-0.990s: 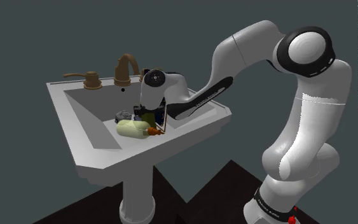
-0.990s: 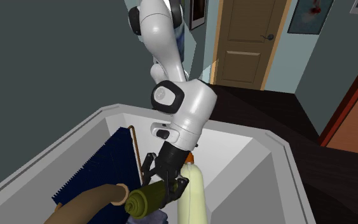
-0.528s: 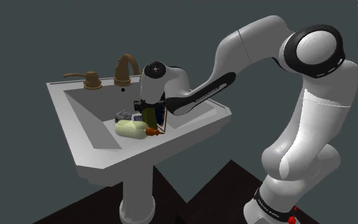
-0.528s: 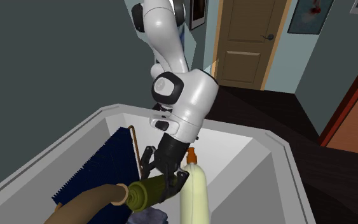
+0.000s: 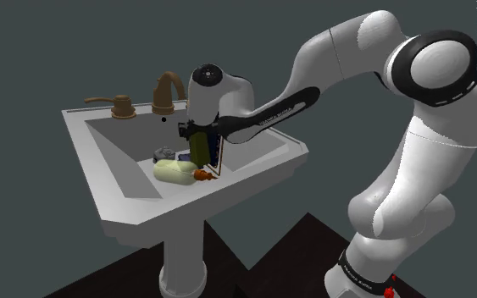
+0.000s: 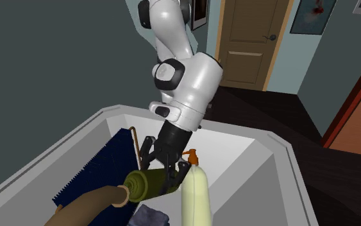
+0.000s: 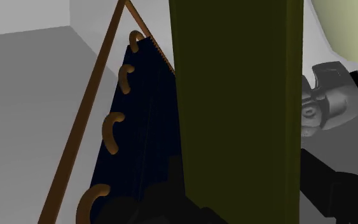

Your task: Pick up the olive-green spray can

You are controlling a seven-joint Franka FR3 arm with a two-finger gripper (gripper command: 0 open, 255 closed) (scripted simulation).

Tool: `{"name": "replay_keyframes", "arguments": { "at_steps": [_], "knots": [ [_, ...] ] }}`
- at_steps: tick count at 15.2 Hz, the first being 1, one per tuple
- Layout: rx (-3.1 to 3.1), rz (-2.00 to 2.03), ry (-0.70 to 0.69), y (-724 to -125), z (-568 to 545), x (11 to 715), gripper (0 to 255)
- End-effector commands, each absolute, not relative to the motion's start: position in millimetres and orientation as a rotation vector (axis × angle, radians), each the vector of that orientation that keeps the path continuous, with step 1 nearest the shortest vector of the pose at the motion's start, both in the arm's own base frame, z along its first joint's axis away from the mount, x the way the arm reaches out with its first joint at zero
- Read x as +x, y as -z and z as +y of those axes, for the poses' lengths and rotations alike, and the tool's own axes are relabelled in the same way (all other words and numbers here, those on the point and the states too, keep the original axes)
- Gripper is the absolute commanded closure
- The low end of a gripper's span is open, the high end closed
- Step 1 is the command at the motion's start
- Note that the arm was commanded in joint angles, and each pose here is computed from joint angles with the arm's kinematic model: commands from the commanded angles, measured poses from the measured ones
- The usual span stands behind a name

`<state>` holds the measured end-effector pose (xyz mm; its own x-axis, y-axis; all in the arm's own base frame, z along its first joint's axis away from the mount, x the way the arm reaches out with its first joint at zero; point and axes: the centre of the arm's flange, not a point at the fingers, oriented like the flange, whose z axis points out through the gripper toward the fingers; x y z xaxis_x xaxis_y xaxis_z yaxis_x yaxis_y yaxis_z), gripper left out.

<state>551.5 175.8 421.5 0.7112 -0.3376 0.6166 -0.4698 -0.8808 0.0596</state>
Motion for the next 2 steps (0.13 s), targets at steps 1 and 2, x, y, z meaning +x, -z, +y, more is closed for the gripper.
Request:
{"name": "replay_keyframes", "arguments": {
  "at_steps": [1, 2],
  "knots": [
    [2.700, -0.652, -0.918, -430.1, 173.1, 553.0, 255],
    [2.700, -0.652, -0.918, -430.1, 173.1, 553.0, 255]
  ]
}}
